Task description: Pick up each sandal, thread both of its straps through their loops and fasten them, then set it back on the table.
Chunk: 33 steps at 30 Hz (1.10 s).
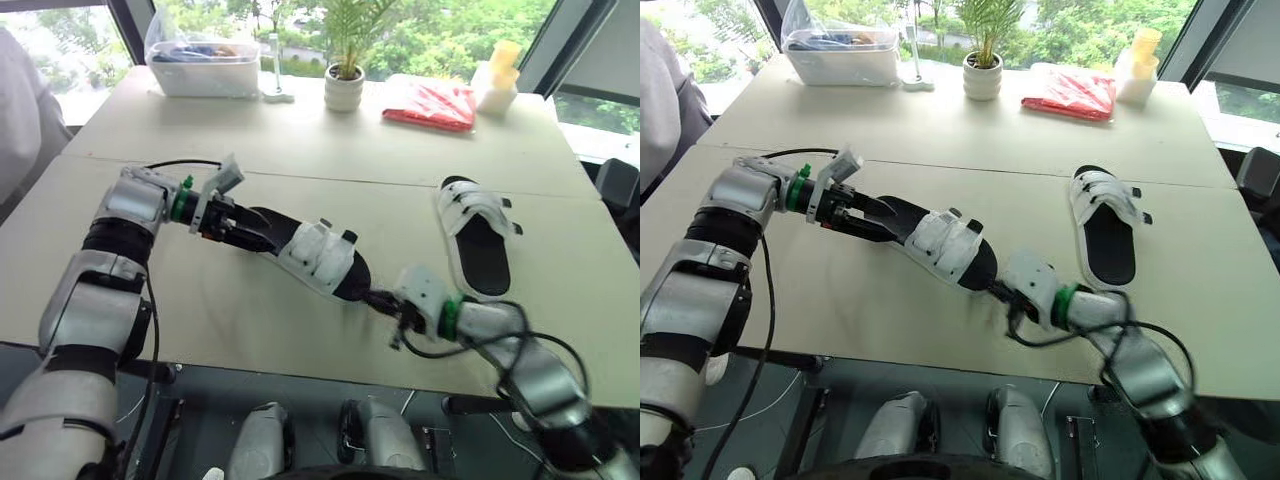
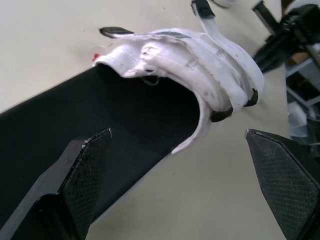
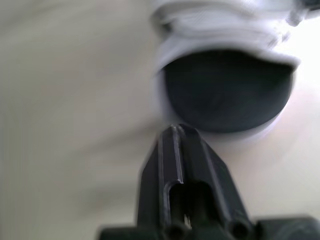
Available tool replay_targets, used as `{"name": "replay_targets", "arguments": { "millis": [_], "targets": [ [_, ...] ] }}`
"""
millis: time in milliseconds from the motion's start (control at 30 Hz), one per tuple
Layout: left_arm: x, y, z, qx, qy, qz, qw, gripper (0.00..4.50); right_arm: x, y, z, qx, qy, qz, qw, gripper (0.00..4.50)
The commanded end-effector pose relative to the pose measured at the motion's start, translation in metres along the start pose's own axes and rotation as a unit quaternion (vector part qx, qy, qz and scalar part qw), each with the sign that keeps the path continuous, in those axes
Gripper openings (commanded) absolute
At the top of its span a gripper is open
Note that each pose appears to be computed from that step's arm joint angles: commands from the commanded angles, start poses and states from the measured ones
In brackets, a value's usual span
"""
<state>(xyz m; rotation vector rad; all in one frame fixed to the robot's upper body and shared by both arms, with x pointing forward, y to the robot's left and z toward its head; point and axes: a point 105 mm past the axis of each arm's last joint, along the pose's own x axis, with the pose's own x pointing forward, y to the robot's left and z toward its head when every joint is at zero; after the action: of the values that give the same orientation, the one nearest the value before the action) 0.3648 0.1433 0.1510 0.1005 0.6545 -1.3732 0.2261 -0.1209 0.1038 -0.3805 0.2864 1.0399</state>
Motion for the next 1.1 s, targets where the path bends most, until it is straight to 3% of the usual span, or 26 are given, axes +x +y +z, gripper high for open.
{"name": "replay_targets", "arguments": {
  "millis": [33,233,333,400,433,500,567,733,767,833,967,1033,1100],
  "targets": [
    [0.011,-0.01,0.008,0.001,-0.004,-0.03,1.0,4.41,-0.024,0.019,0.034,-0.012,-0.043,0.01,0.999,0.0],
    [0.028,-0.019,0.004,0.014,0.015,-0.064,0.998,4.41,-0.04,0.027,0.049,0.029,-0.08,-0.047,0.995,0.0],
    [0.036,-0.018,0.007,0.009,0.012,-0.069,0.998,4.5,-0.054,0.023,0.047,0.043,-0.084,-0.079,0.992,0.78],
    [0.042,-0.022,0.005,0.005,0.015,-0.083,0.996,4.5,-0.068,0.022,0.049,0.047,-0.091,-0.089,0.991,1.73],
    [0.043,-0.023,0.006,0.004,0.01,-0.089,0.996,4.25,-0.075,0.024,0.051,0.046,-0.096,-0.086,0.991,2.33],
    [0.046,-0.027,0.009,-0.011,-0.005,-0.102,0.995,3.66,-0.083,0.027,0.053,0.046,-0.097,-0.08,0.991,3.27],
    [0.047,-0.028,0.014,-0.016,-0.018,-0.108,0.994,2.63,-0.088,0.03,0.053,0.045,-0.091,-0.075,0.992,4.38],
    [0.049,-0.024,0.027,-0.06,-0.064,-0.099,0.991,0.19,-0.088,0.032,0.051,0.038,-0.077,-0.073,0.994,4.5],
    [0.05,-0.023,0.03,-0.076,-0.079,-0.09,0.99,0.01,-0.088,0.031,0.05,0.037,-0.076,-0.079,0.993,4.5],
    [0.043,-0.016,0.051,-0.121,-0.159,-0.061,0.978,0.01,-0.086,0.028,0.049,0.034,-0.073,-0.09,0.993,4.5],
    [0.015,-0.01,0.098,-0.189,-0.33,0.006,0.925,0.01,-0.084,0.01,0.048,0.025,-0.069,-0.127,0.989,4.5],
    [0.013,-0.006,0.103,-0.199,-0.378,0.083,0.9,0.01,-0.083,-0.002,0.048,0.019,-0.07,-0.149,0.986,4.5],
    [0.013,0.005,0.098,-0.219,-0.427,0.189,0.857,0.01,-0.081,-0.015,0.05,0.016,-0.073,-0.17,0.983,4.5]
  ]
}}
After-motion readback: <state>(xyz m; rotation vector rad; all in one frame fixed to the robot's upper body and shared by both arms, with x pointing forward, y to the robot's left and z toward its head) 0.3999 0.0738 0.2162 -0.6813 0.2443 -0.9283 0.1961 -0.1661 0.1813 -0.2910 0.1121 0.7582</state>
